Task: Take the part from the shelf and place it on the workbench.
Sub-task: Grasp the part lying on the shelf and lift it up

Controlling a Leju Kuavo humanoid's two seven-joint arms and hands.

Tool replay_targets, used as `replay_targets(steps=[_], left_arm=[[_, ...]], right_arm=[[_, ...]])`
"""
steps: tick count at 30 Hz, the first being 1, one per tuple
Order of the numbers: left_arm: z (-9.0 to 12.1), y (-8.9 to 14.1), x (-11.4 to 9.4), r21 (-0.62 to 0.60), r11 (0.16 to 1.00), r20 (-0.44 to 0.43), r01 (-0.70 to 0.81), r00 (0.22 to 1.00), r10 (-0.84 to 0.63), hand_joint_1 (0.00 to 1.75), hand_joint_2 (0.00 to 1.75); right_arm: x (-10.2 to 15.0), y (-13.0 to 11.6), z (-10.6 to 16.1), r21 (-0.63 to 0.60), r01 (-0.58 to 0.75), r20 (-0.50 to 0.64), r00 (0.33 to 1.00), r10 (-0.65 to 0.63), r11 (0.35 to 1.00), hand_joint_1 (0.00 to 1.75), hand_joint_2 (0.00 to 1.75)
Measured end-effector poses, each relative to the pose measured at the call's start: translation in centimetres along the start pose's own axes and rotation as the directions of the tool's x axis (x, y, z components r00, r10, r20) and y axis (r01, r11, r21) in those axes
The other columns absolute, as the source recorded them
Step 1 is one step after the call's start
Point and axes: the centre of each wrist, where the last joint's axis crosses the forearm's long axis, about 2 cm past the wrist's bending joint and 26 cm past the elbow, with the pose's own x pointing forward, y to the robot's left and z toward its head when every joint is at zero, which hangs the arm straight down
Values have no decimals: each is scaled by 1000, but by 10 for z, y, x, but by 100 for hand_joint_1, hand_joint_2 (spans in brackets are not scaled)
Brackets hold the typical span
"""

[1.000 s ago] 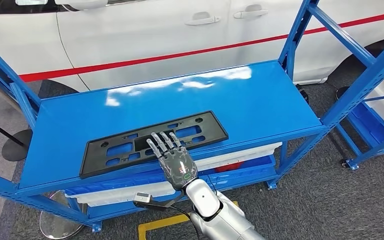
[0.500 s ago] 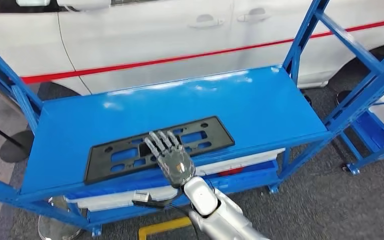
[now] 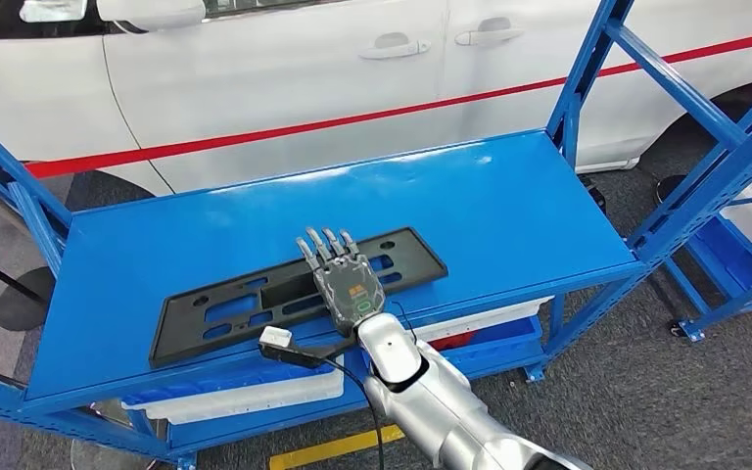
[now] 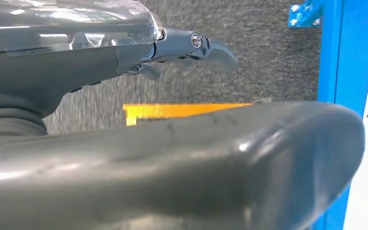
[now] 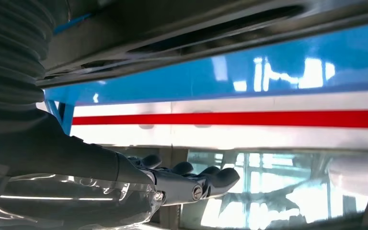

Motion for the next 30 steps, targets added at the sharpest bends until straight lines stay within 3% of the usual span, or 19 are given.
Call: replay_targets(steps=[5, 11, 30], left_arm=[[0, 0, 0, -6, 1000, -5, 7, 1000, -7, 0, 0], [0, 0, 0, -6, 1000, -8, 7, 1000, -7, 0, 0], [1, 1, -1, -4, 1000, -14, 7, 1000, -7, 0, 0]], right_arm=[[-4, -2, -10, 63, -15, -12, 1000, 16, 998, 175, 175], [-6, 10, -4, 127, -23, -15, 1000, 25, 992, 175, 175], [-8, 15, -3, 152, -39, -3, 999, 40, 988, 175, 175]])
